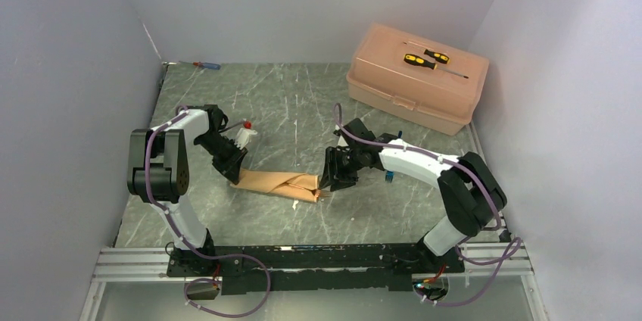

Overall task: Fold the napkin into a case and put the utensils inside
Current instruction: Insert the fork into the folded napkin.

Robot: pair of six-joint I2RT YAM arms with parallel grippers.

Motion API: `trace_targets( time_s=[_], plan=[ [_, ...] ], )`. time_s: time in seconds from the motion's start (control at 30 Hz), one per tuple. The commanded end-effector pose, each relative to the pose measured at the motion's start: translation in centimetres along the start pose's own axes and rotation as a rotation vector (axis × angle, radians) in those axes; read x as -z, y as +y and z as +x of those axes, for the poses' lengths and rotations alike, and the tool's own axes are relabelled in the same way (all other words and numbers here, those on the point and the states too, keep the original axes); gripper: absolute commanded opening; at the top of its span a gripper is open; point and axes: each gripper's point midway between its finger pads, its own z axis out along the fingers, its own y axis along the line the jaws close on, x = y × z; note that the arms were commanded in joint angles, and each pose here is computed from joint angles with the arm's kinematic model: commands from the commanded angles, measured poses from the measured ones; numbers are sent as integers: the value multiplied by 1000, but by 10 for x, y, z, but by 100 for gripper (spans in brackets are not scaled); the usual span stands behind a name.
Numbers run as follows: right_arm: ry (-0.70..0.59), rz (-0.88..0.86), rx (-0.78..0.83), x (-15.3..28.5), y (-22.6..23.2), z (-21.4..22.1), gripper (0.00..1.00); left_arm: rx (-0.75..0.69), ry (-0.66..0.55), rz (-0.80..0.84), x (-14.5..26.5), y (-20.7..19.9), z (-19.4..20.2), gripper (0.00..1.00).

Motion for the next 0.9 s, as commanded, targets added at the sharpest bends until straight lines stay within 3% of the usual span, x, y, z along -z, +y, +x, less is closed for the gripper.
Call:
trace_targets(
  time_s=[0.0,0.2,0.4,0.73,0.87],
  plan=[
    [-37,9,29,15,4,-3,45,-12,1,4,5,2,-1,18],
    [-43,64,40,23,-9,4,44,-8,5,10,4,1,0,18],
    [-14,40,20,5,-16,10,45,-8,1,10,5,2,-2,18],
    [-22,-37,11,-17,-3,1,24,-12,6,9,5,2,0,17],
    [-27,-38,14,-20,-1,-2,11,-14,7,11,4,2,0,18]
  ],
)
